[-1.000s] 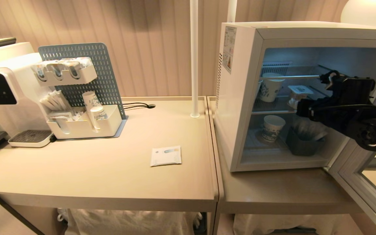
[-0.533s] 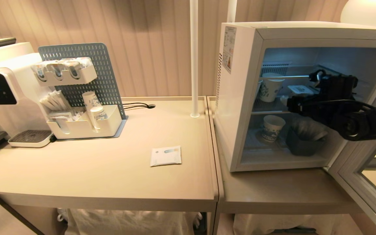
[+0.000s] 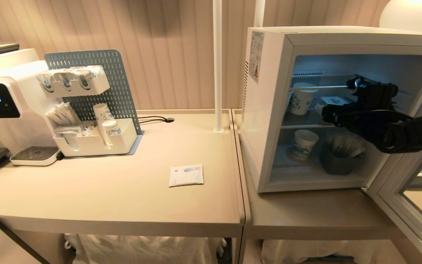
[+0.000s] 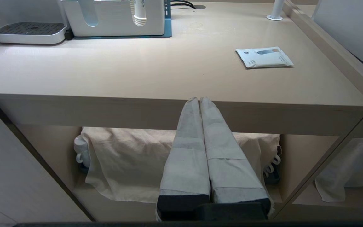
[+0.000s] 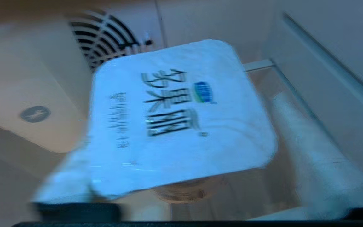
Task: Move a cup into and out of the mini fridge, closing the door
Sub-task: Take the yoghurt out of the freezer
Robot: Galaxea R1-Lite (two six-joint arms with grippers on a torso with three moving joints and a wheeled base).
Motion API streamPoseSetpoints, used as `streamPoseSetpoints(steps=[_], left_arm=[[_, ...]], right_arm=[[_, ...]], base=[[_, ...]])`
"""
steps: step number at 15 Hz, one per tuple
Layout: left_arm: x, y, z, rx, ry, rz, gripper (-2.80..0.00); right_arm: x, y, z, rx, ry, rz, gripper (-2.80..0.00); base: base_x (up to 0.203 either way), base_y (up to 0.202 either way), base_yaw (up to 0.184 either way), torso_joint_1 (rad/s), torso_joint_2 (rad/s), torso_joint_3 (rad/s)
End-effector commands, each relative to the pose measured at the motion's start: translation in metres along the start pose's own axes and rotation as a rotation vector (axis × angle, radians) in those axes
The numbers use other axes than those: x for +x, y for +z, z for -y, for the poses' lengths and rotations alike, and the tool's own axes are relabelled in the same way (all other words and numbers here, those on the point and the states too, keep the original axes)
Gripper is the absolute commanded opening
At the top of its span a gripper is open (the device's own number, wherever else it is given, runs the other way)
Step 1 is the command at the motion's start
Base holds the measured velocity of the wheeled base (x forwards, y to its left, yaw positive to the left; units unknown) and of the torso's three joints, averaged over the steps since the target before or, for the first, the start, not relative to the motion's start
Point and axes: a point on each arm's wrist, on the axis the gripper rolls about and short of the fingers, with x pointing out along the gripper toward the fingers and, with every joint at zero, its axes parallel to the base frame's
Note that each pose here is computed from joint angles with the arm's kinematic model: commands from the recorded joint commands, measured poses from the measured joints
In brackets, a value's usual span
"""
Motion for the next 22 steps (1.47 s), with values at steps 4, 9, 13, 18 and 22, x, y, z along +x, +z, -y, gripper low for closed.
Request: streamPoseSetpoints(steps=[4,9,13,18,22], left_arm=[[0.0,0.0,0.0,0.0,0.001,-0.003,-2.8],[0.0,0.0,0.0,0.0,0.001,-0.003,-2.8],[0.0,0.0,0.0,0.0,0.001,-0.003,-2.8],[0.0,-0.001,0.0,0.0,0.001,-0.004,-2.8],[0.0,-0.001,0.0,0.0,0.001,-0.004,-2.8]], right_arm=[[-0.006,-0.009,0.002,0.001,0.004,-0.039,-2.8],[-0.044,-0.005,-0.003,0.002,0.042,-0.058,-2.8],[-0.113,0.001,-0.015,-0.005,0.122,-0.065,-2.8],[-0.199,0.008,-0.018,-0.009,0.209,-0.01,-2.8],[-0.278,0.013,-0.008,-0.006,0.28,0.045,-2.8]], base=[[0.0,0.0,0.0,0.0,0.0,0.0],[0.0,0.0,0.0,0.0,0.0,0.0],[0.0,0.0,0.0,0.0,0.0,0.0],[0.0,0.0,0.0,0.0,0.0,0.0],[0.0,0.0,0.0,0.0,0.0,0.0]])
